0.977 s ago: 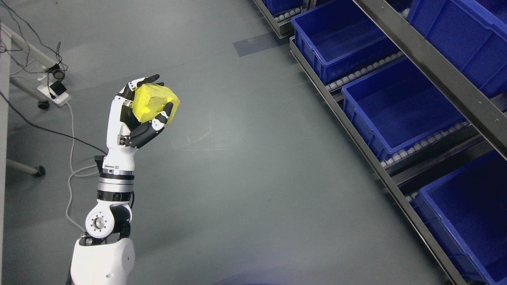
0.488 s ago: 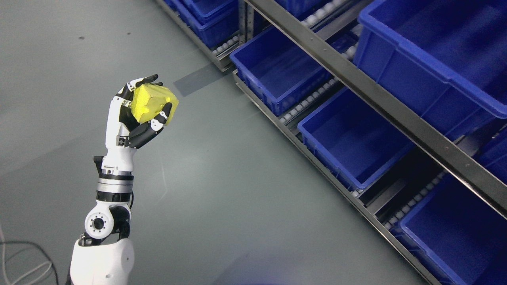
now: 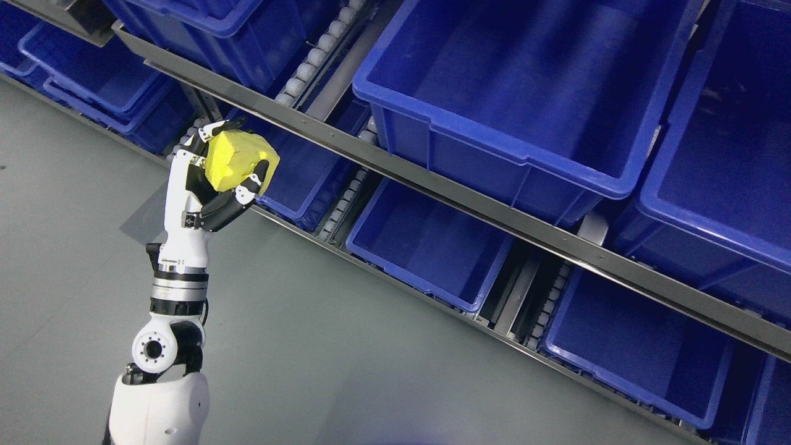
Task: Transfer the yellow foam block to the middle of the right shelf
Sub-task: 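Extend the left hand over the middle-shelf blue bin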
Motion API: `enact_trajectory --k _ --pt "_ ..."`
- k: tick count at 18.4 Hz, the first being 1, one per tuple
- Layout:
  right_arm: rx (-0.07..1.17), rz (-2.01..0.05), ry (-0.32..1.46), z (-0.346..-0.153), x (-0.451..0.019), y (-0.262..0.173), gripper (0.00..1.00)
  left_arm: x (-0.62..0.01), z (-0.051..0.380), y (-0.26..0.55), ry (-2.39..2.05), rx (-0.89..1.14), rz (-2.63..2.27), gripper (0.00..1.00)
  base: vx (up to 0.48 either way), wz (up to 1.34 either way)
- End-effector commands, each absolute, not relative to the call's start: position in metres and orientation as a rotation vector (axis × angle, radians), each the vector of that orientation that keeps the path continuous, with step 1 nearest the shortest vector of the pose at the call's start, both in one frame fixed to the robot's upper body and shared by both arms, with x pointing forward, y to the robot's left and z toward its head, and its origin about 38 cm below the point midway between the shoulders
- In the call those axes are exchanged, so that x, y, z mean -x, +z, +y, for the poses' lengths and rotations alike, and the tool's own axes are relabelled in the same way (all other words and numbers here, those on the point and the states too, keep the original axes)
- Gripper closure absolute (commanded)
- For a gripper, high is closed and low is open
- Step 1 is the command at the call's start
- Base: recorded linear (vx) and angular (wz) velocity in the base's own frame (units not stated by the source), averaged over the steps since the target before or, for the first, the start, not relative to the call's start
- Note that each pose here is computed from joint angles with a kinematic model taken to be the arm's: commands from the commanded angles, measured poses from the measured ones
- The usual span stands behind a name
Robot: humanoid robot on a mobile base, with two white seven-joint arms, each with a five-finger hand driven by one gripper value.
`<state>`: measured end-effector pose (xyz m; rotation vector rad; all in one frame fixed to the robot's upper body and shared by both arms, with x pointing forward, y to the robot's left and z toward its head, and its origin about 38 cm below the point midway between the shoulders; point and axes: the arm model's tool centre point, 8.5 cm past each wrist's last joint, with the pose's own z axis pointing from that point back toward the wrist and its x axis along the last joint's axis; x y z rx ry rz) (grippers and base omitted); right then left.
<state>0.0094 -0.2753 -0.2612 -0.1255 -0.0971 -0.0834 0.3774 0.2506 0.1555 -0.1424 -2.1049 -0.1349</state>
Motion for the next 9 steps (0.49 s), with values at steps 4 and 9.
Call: enact_trajectory --k 4,9 --pt "0.143 -0.114 -0.079 -0.287 -0.015 -0.26 0.0 -0.368 0.266 0.194 -0.156 0.079 -2.241 1.0 0.123 -0.27" --pt "0.143 -0.114 -0.079 -0.287 -0.015 -0.26 0.0 -0.38 0.288 0.228 -0.118 0.005 -2.337 1.0 0.077 -0.13"
